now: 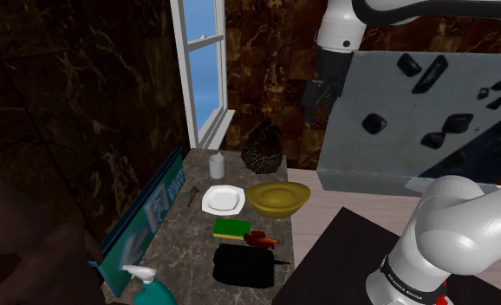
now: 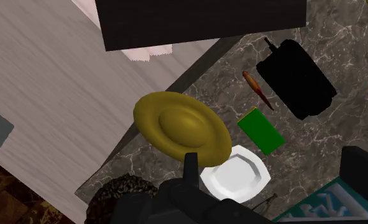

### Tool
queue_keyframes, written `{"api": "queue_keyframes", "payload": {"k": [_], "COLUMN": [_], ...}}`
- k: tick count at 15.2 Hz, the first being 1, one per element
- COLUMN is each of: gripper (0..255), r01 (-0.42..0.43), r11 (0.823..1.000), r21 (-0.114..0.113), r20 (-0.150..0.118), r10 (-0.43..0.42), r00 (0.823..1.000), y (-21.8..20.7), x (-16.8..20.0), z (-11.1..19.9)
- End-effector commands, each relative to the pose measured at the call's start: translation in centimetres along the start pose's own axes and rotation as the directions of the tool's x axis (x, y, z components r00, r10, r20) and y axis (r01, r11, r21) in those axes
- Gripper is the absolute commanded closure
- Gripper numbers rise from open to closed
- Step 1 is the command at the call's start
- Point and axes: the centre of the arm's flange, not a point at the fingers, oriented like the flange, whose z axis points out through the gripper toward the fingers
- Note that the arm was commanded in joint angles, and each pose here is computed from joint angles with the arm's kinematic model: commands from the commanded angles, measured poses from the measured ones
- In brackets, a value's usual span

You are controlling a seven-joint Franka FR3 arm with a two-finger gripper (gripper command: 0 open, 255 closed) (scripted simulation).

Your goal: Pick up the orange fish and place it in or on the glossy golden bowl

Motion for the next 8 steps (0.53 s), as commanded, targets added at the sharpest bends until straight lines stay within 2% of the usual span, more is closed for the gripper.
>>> {"api": "queue_keyframes", "payload": {"k": [1,8], "gripper": [0,0], "r01": [0.000,0.137], "r11": [1.000,0.990], "r21": [0.000,0.033], "r20": [0.000,0.023], "r10": [0.000,-0.138], "r00": [1.000,0.990], "y": [0.0,-1.2], "x": [0.0,1.9], "z": [0.0,9.0]}}
